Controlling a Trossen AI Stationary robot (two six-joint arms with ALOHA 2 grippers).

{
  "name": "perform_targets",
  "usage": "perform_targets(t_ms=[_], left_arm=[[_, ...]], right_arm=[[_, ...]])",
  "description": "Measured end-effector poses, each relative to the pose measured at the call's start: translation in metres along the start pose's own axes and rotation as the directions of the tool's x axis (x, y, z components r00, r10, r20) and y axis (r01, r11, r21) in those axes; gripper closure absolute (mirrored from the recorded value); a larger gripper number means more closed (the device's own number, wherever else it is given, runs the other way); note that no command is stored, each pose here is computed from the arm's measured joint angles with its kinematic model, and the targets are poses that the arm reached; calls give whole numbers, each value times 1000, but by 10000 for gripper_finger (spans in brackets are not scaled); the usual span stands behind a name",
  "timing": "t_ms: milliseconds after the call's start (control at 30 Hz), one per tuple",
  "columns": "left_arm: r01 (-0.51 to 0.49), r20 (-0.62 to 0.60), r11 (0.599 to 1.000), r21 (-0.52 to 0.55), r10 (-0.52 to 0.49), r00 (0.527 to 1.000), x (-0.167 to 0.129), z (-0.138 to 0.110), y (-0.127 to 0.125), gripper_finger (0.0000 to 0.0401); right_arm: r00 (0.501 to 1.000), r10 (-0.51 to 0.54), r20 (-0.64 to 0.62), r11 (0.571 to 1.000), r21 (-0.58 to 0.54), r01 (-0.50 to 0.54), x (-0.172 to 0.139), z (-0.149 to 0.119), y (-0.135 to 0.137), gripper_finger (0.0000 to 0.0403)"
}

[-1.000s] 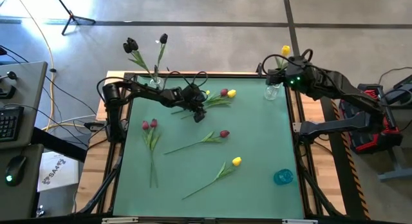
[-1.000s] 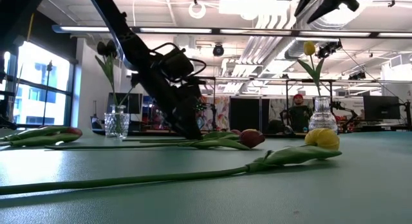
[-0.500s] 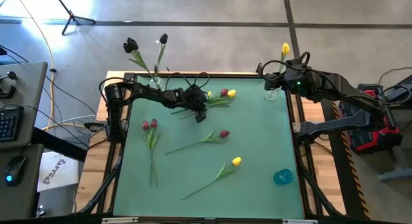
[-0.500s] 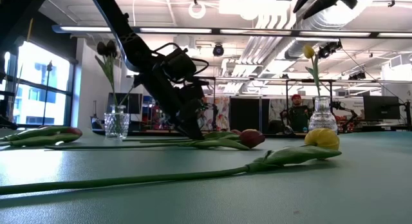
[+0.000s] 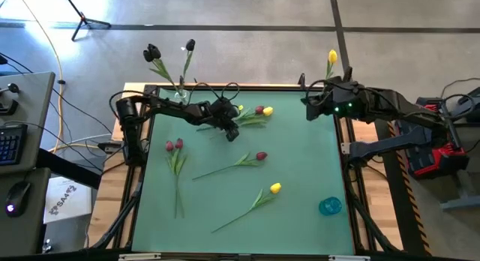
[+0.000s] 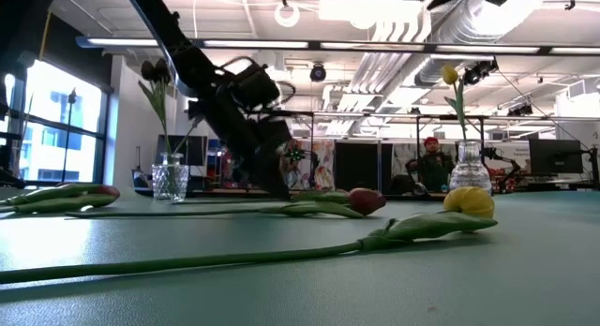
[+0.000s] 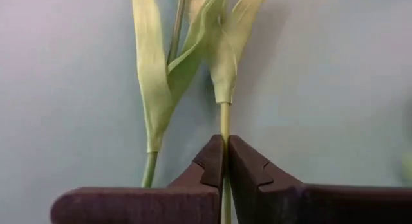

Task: Sort flowers into vase by color
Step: Put the yellow flower into the right transparent vase

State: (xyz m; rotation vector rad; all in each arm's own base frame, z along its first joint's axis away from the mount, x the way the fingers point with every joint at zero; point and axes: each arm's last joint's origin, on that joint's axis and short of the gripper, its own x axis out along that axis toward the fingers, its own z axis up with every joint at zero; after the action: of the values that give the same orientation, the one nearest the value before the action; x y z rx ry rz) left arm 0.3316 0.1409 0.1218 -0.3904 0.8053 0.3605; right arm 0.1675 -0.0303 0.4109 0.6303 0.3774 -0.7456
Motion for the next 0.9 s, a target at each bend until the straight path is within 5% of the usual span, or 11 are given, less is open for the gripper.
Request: perform_targets(t_ms=[267, 600, 900], left_arm=[[150, 319, 987, -53, -126, 939, -49, 45, -21, 401], [403, 642, 914, 38, -331, 691, -83, 78, -56, 401], [550, 701, 812, 197, -509, 500, -100, 86, -73, 401]], right_arm=[[988, 153, 29, 979, 130, -155, -2, 0, 19, 286], [992, 126, 28, 971, 199, -129, 25, -12, 18, 216], [958, 223, 179, 973, 21, -230, 29, -4, 27, 187]])
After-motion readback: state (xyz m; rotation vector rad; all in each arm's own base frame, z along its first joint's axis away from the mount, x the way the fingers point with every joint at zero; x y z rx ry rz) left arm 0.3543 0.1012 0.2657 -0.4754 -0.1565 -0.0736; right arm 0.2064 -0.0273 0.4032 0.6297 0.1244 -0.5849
